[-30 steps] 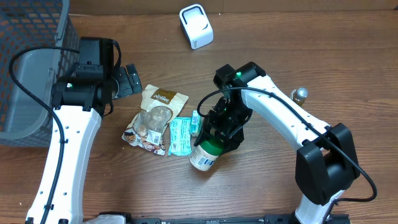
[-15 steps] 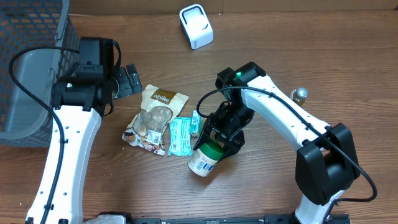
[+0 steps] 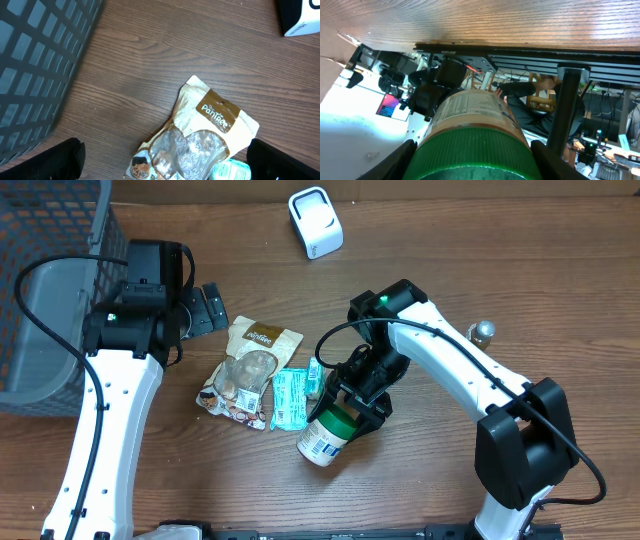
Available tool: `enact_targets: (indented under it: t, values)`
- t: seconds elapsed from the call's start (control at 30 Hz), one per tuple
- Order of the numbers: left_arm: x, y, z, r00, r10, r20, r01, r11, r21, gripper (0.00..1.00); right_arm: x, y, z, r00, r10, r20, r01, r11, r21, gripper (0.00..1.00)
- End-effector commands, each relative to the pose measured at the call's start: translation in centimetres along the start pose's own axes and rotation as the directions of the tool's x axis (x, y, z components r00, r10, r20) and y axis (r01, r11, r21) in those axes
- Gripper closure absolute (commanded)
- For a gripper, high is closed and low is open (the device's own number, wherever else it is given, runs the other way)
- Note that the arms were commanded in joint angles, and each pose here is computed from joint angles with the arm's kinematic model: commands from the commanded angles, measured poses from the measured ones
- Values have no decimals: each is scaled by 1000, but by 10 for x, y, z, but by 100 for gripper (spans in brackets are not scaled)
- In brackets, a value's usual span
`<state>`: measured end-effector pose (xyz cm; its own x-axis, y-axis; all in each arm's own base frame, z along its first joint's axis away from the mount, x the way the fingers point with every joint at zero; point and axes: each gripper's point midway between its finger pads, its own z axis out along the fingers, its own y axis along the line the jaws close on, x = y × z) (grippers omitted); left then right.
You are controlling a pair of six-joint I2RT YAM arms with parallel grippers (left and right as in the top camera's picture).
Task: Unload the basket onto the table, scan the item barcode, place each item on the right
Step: 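Carry the jar to the white scanner and hold it there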
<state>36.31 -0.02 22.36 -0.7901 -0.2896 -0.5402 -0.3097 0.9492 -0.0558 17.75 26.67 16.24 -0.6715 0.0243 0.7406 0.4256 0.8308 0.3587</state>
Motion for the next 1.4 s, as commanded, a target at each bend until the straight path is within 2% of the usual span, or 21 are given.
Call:
enact_targets:
  t: [0.0, 0.27, 0.53, 0.7, 0.8, 0.93, 1.07, 1.13, 1.2, 1.37]
  values:
    - [-4, -1, -4, 1000, -2, 16, 2, 1000, 8, 0, 17, 15, -9, 998, -56, -3, 56, 996, -65, 56]
    - [-4, -1, -4, 1000, -2, 16, 2, 1000, 8, 0, 12, 12, -9, 998, -64, 22, 65, 997, -45, 56]
    - [-4, -1, -4, 1000, -2, 16, 2, 1000, 8, 0, -33, -16, -17, 961, -131, 242, 92, 981, 169, 56]
    - [-4, -1, -4, 1000, -2, 16, 2, 1000, 8, 0, -71, -26, -33, 889, -211, 407, 88, 950, 299, 58]
    - [-4, -1, -4, 1000, -2, 16, 2, 1000, 8, 0, -93, -28, -47, 824, -262, 502, 75, 929, 362, 64]
    - [-4, -1, -4, 1000, -2, 16, 2, 1000, 8, 0, -120, -19, -68, 719, -326, 614, 72, 913, 401, 66]
    - [-4, -1, -4, 1000, -2, 16, 2, 1000, 8, 0, -153, -1, -105, 533, -415, 737, 65, 889, 453, 71]
    - [-4, -1, -4, 1000, -2, 16, 2, 1000, 8, 0, -161, 6, -127, 445, -522, 728, 93, 836, 542, 74]
    - [-4, -1, -4, 1000, -2, 16, 2, 1000, 8, 0, -157, 23, -149, 376, -598, 708, 143, 792, 593, 79]
    - [-4, -1, -4, 1000, -2, 16, 2, 1000, 8, 0, -117, 72, -201, 236, -592, 771, 196, 806, 559, 86]
